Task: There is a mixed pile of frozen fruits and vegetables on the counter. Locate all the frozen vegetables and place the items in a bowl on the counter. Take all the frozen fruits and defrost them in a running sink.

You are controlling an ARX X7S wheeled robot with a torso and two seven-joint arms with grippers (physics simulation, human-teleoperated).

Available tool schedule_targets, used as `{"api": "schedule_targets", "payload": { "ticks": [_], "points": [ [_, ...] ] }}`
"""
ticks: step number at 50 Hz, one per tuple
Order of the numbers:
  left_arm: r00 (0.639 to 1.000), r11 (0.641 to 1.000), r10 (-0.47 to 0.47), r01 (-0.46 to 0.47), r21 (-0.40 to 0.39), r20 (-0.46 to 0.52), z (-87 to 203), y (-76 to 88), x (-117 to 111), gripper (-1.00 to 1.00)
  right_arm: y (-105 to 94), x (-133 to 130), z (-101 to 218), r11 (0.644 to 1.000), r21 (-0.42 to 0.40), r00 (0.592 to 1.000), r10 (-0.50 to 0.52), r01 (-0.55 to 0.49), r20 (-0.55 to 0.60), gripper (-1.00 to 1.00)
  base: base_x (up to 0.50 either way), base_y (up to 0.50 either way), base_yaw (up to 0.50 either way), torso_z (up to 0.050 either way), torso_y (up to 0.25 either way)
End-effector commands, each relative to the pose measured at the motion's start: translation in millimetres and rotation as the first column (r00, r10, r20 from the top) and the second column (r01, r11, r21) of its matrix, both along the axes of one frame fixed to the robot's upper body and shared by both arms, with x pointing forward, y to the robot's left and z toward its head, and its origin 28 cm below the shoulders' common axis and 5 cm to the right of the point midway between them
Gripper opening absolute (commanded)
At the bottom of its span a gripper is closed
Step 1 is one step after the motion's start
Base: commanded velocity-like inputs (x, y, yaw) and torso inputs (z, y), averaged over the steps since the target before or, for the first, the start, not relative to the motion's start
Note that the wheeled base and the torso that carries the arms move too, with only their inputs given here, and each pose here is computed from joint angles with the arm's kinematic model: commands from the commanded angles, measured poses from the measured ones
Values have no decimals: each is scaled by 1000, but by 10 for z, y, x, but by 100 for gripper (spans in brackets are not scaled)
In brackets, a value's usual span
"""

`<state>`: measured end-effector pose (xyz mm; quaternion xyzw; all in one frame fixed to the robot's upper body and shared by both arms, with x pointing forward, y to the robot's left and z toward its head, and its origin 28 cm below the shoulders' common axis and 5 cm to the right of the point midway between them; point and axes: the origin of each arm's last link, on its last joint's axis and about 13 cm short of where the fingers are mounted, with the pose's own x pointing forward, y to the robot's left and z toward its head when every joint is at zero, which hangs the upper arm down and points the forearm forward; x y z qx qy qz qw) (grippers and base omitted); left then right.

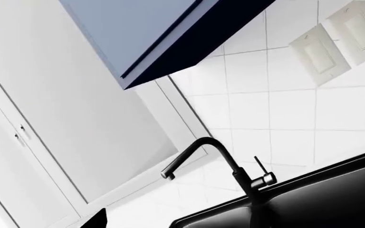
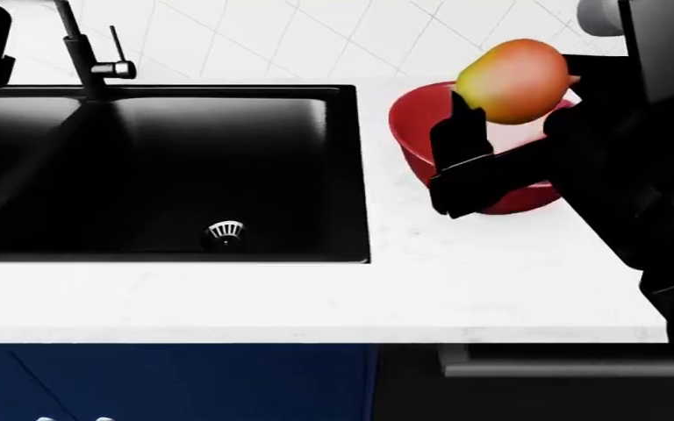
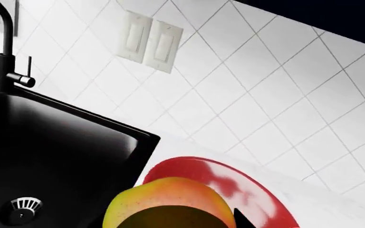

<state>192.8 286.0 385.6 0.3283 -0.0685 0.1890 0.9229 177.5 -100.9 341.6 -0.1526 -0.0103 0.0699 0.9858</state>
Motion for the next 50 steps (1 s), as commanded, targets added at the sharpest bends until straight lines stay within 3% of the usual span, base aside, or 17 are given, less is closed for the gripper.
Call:
{"api": "schedule_targets", "payload": {
  "ticks": [1,22,50],
  "points": [
    [1000,1000,2,-2,-1,3,10,-6,-24,100,39,10,55,999,-43,1000,10,-9,16,-100,0,500,0,0,0],
    [1000,1000,12,-12,-5,1,-11,32,-22,100,83,5,35,981,-183,998,63,-59,17,-100,39,500,0,0,0],
    [1000,1000,23,-23,-5,-1,-20,53,-32,100,76,12,50,970,-243,1000,19,-16,11,-100,406,364,0,0,1]
  ]
}}
